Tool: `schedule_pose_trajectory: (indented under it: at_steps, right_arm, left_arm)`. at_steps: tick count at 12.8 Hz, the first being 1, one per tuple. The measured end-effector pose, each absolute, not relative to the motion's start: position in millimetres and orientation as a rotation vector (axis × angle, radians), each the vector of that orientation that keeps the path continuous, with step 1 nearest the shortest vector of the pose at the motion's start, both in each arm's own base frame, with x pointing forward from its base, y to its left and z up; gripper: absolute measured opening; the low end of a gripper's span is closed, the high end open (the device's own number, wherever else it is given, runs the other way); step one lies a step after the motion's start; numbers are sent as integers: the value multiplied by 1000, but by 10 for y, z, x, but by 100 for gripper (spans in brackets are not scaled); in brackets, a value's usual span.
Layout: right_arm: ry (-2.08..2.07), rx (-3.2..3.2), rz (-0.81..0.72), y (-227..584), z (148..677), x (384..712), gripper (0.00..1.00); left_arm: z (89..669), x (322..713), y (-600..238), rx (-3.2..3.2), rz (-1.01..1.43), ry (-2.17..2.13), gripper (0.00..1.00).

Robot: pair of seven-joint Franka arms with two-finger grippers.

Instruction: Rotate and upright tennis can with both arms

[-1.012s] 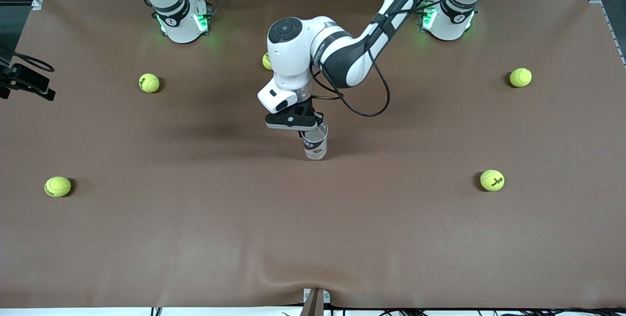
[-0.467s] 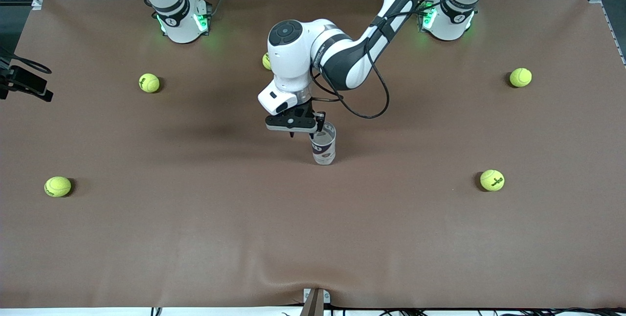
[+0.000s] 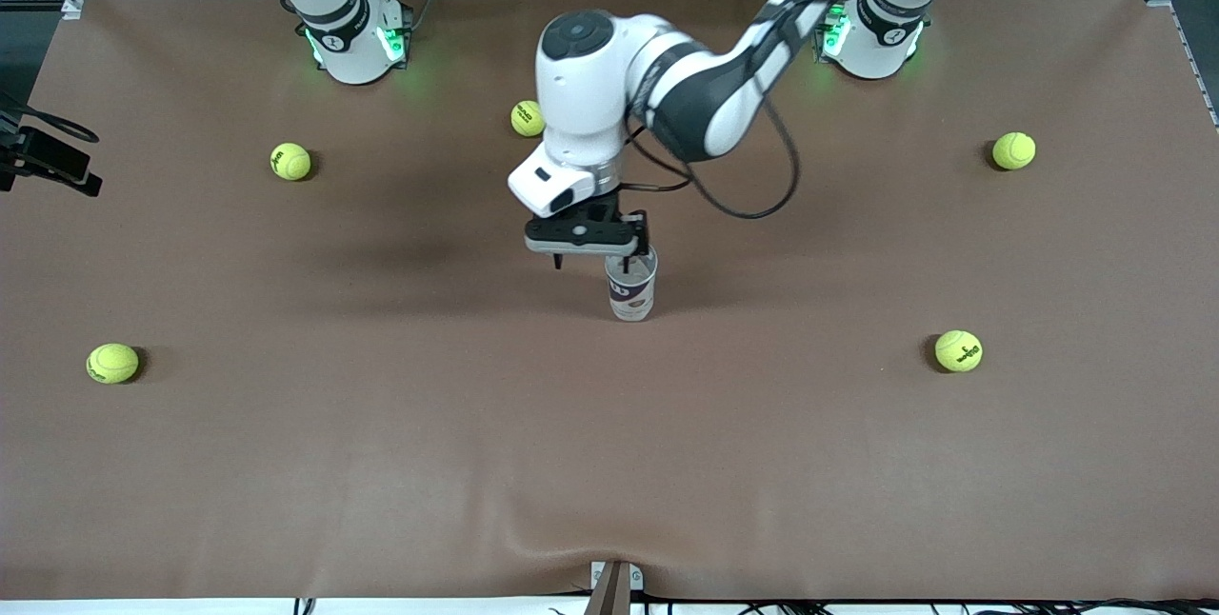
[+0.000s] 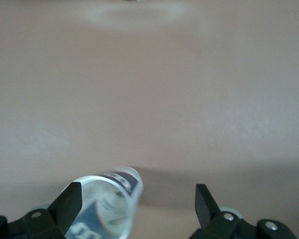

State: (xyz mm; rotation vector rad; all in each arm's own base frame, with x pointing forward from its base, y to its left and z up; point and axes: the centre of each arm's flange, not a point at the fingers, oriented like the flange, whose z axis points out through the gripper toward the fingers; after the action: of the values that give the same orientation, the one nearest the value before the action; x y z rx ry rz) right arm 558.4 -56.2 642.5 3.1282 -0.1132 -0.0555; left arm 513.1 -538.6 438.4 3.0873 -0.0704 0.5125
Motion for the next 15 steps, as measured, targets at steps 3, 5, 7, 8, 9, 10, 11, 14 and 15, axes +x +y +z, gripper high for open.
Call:
schedule_pose_trajectory:
  at_steps: [3,5,7,8,9,10,11,14,15]
  right_arm:
    - [-113,3128,-54,-560,6429,5584,100]
    - [-113,3128,-53,-561,6432,5584,100]
    - [-113,3128,-53,-562,6433,5584,100]
    - [-113,3128,-53,-561,6434,5584,100]
    - [-114,3128,-52,-564,6435,5583,100]
    - [-115,3128,-52,-565,6436,5583,100]
    - [-114,3128,-52,-565,6437,5583,100]
    - [-114,3128,-52,-564,6438,5583,100]
    - [-115,3128,-52,-566,6438,5583,100]
  left_arm:
    - [5146,5348,-4773,3108,534,85,100]
    - [5671,5527,-4187,3107,560,208,100]
    - [6100,5721,-3457,3109,538,285,100]
    - [6262,5791,-3067,3120,498,297,100]
    - [6394,5853,-2659,3142,459,282,100]
    - [6500,5902,-2256,3170,424,247,100]
    - [6583,5939,-1880,3188,391,219,100]
    - [6641,6012,-952,3156,268,176,100]
    - [6593,6026,-671,3143,223,160,100]
